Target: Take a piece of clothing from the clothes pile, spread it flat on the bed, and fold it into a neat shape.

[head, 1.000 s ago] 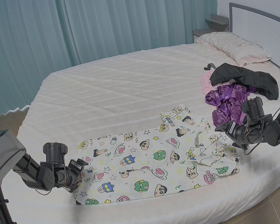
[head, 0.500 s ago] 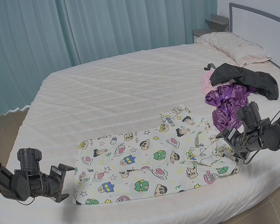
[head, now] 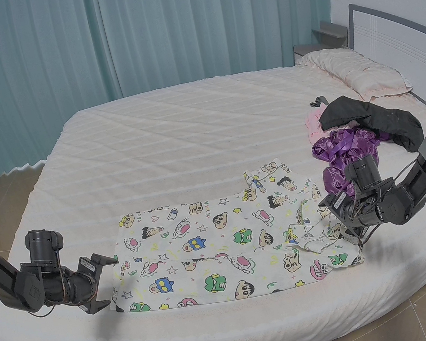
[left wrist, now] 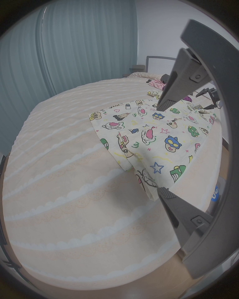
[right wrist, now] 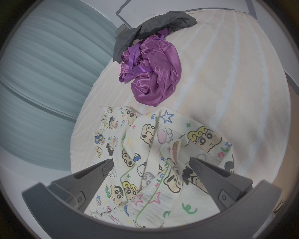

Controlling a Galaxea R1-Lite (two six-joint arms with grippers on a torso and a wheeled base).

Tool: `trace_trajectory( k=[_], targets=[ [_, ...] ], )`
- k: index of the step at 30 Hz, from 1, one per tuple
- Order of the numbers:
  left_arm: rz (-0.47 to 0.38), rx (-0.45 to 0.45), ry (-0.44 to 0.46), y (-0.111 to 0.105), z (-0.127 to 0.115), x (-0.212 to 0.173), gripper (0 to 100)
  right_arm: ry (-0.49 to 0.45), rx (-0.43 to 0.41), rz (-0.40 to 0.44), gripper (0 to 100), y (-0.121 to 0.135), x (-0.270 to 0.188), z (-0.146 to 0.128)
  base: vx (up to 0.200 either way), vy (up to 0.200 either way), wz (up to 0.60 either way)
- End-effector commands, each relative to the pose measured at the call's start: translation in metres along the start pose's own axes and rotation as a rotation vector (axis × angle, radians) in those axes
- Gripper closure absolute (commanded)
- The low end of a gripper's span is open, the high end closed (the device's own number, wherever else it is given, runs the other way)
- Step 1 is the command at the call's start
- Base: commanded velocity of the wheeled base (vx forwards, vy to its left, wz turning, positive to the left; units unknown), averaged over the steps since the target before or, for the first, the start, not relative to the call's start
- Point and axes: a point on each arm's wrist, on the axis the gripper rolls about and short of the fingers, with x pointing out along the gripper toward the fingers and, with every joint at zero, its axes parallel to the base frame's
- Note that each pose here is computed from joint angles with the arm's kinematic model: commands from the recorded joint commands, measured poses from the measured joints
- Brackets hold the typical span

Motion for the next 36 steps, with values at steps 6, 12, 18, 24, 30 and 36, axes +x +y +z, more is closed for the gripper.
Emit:
trace_trajectory(
  k=[6, 12, 18, 24, 30, 36],
  targets=[
    [-0.002, -0.002, -0.003, 0.000, 0.001, 0.000, 0, 0.009, -0.002, -0.019, 0, -0.003, 0.008, -0.002, 0.000, 0.000, 0.00],
    [-0.004, -0.002, -0.004, -0.001, 0.002, 0.000, 0, 0.006, -0.003, -0.021, 100, -0.003, 0.009, -0.001, 0.000, 0.000, 0.00],
    [-0.008, -0.003, -0.011, -0.002, 0.003, 0.000, 0, 0.014, -0.011, -0.039, 100, -0.008, 0.006, -0.003, 0.000, 0.000, 0.00],
    [-0.004, -0.004, -0.009, 0.000, 0.003, -0.001, 0, 0.017, -0.016, -0.033, 100, -0.003, -0.015, 0.000, 0.000, 0.000, 0.00],
    [0.000, -0.005, -0.006, 0.001, 0.002, 0.000, 0, 0.025, -0.029, -0.015, 100, 0.008, -0.041, 0.000, 0.000, 0.000, 0.00],
    [0.003, -0.006, -0.005, 0.001, 0.002, 0.000, 0, 0.051, -0.063, -0.003, 100, 0.014, -0.065, -0.009, 0.000, 0.000, 0.00]
  ],
)
